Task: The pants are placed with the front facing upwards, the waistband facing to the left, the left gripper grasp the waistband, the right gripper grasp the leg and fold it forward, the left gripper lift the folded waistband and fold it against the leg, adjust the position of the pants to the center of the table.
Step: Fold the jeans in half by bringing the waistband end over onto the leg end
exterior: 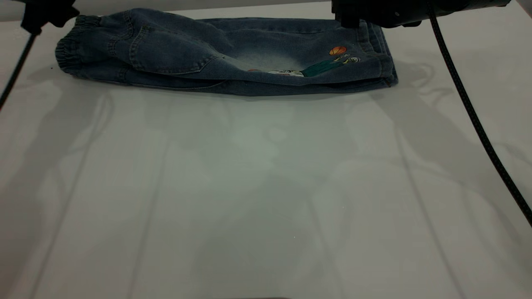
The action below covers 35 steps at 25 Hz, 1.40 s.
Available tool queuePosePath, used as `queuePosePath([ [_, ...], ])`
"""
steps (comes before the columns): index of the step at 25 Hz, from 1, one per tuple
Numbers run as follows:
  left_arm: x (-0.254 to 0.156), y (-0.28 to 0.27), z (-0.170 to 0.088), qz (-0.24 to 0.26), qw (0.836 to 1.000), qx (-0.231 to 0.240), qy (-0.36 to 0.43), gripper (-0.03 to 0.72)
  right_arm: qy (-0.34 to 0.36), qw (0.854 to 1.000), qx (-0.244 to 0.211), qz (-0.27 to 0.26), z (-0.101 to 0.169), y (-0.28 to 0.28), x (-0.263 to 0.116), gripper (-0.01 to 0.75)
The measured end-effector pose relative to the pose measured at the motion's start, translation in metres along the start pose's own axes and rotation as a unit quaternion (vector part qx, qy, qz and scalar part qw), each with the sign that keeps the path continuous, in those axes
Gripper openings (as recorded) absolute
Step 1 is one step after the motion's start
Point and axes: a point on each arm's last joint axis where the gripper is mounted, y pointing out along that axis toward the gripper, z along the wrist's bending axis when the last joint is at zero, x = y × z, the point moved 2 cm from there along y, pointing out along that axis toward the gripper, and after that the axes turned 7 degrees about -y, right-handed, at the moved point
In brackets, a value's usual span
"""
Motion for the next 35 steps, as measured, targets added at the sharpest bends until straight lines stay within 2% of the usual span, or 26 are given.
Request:
queuePosePath([
  [4,-0.004,-0.005,-0.014,0.043,0.990,-0.035,0.132,0.428,-0.002,1.000,0.003,0.010,0.001,-0.005,0.006,0.531],
  [7,-0.005,-0.010,-0.017,0.073,0.978,-0.028,0.194,0.428,-0.008,1.000,0.005,0.013,0.002,-0.009,0.012,0.531],
  [16,0.023,-0.017,-0.025,0.140,0.953,0.102,0.249,0.428,-0.012,0.999,0.012,0.048,0.005,-0.022,0.020,0.531],
  [20,0.037,-0.024,-0.029,0.188,0.914,0.164,0.319,0.428,-0.011,0.997,0.015,0.069,0.006,-0.031,0.026,0.531],
  [22,0.045,-0.029,-0.032,0.216,0.889,0.187,0.359,0.428,-0.012,0.996,0.018,0.087,0.007,-0.037,0.029,0.531],
  [24,0.049,-0.035,-0.033,0.251,0.862,0.206,0.390,0.428,-0.021,0.993,0.022,0.111,0.008,-0.045,0.032,0.531],
  [27,0.051,-0.043,-0.036,0.296,0.837,0.210,0.410,0.428,-0.038,0.988,0.029,0.148,0.009,-0.056,0.034,0.531],
  [31,0.052,-0.048,-0.044,0.331,0.831,0.186,0.407,0.428,-0.050,0.973,0.040,0.221,0.013,-0.063,0.036,0.531],
  [35,0.058,-0.053,-0.055,0.357,0.836,0.162,0.383,0.428,-0.053,0.962,0.049,0.264,0.016,-0.068,0.049,0.531],
])
